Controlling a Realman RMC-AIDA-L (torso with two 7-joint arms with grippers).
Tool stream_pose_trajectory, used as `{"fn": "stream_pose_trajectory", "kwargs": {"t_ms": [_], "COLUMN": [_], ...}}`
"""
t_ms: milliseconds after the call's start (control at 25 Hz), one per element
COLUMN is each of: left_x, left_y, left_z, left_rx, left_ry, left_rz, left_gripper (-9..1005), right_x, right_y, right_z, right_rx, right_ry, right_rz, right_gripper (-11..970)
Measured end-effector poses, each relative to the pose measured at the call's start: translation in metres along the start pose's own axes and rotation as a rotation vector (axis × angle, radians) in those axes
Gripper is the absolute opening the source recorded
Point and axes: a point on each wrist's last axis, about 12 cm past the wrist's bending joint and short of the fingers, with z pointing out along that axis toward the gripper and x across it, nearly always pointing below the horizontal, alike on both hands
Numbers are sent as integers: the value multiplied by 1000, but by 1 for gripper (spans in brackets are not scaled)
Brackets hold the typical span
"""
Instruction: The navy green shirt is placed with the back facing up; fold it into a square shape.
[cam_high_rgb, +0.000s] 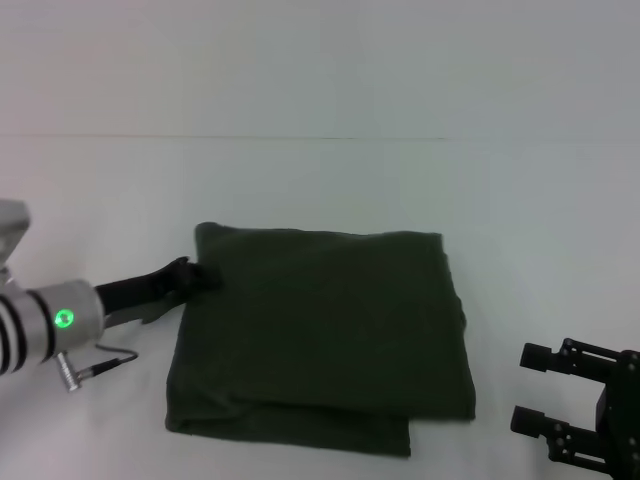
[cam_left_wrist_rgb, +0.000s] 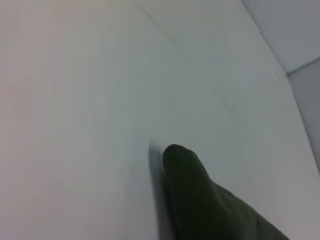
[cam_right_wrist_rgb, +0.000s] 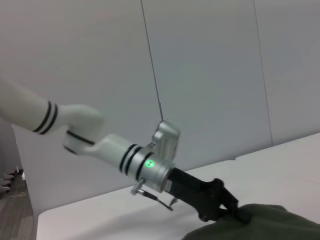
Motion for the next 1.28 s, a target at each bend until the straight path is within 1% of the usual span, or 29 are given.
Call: {"fn": "stream_pose_trajectory", "kwargs": {"t_ms": [80,240,320,720,840,1000,1280], "left_x": [4,11,13,14,13,10,-1], "left_y": [8,19,21,19,19,21,23], "left_z": [-8,-21,-23,-24,-25,-27,-42], "left_rx": [10,45,60,78,78,73,92], "left_ry": [-27,-87,-105,-101,-103,-103,-95], "left_rz": [-42,-103,-109,-99,-65,-39,-8], "left_gripper": [54,53,53,66,71,151,291], "right_x": [-1,-1,-1,-3,-3,-3,-4], "right_y": [-1,-2,-3,-5,-5,-6,-8], "right_z": [1,2,2,5,6,6,7], "right_rx": [0,1,2,-3,-2,4,20], "right_ry": [1,3,3,0,-2,2,-12], "right_rz": [-2,-5,-7,-11,-8,-8,-14], "right_gripper": [710,709,709,710,710,709,709]}}
